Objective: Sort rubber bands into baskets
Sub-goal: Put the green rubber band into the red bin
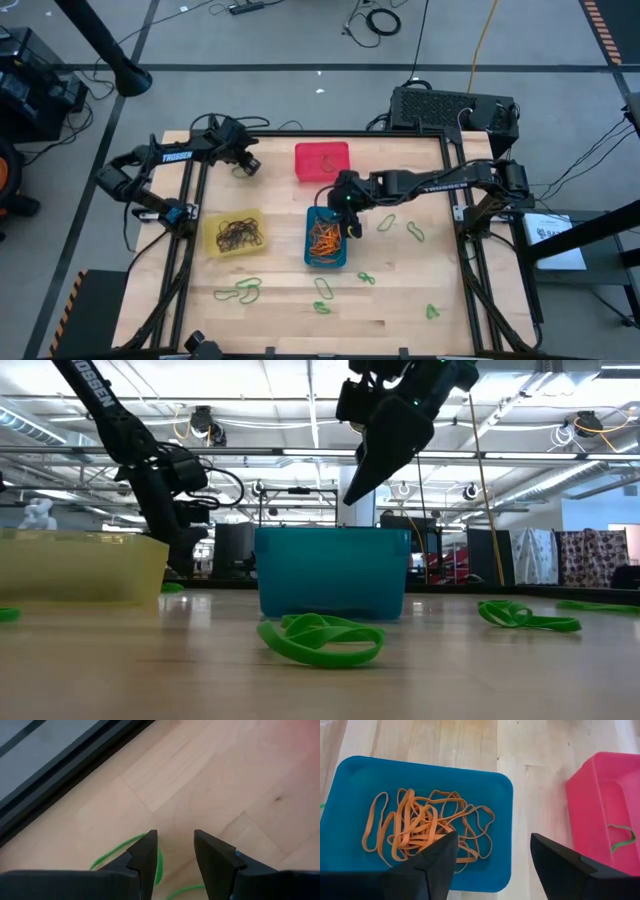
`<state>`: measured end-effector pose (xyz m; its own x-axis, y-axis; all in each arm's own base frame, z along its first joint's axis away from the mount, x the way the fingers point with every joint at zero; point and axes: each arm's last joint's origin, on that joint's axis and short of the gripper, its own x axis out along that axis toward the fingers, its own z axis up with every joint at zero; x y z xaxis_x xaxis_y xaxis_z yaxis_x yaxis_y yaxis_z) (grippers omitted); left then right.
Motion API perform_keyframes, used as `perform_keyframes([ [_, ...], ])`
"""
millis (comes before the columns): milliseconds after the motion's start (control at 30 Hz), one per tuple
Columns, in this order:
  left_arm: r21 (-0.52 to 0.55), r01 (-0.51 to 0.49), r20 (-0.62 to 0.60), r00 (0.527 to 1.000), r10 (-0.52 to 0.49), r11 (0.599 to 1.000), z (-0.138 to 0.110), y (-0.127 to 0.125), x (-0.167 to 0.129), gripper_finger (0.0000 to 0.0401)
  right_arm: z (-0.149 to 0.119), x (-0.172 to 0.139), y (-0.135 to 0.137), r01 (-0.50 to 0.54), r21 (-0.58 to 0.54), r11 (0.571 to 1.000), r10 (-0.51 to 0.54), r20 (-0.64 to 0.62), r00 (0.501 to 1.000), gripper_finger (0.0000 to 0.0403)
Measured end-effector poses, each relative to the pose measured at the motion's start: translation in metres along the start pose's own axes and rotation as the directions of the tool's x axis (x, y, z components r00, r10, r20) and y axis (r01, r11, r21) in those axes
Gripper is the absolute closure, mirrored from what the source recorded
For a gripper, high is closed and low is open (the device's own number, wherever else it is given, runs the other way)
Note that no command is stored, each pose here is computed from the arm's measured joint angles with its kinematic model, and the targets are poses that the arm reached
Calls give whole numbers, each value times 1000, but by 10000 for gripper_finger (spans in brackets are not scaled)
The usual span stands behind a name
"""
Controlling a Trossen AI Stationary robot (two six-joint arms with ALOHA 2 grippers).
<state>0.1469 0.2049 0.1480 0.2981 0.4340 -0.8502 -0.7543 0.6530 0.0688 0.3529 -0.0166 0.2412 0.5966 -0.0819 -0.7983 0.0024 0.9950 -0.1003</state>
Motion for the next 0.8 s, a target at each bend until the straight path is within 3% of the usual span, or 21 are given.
perform_keyframes([
  [367,-52,2,0,1000,-2,999,0,-1,0,264,-5,0,20,-36,-11,999,36,-38,999,161],
  [567,-71,6,-20,1000,-7,997,-2,-3,0,264,-25,12,35,-58,-22,998,56,-86,995,161],
  [800,-75,-67,-121,991,58,995,-11,-5,0,278,-46,22,45,44,-11,999,-45,-126,991,161],
])
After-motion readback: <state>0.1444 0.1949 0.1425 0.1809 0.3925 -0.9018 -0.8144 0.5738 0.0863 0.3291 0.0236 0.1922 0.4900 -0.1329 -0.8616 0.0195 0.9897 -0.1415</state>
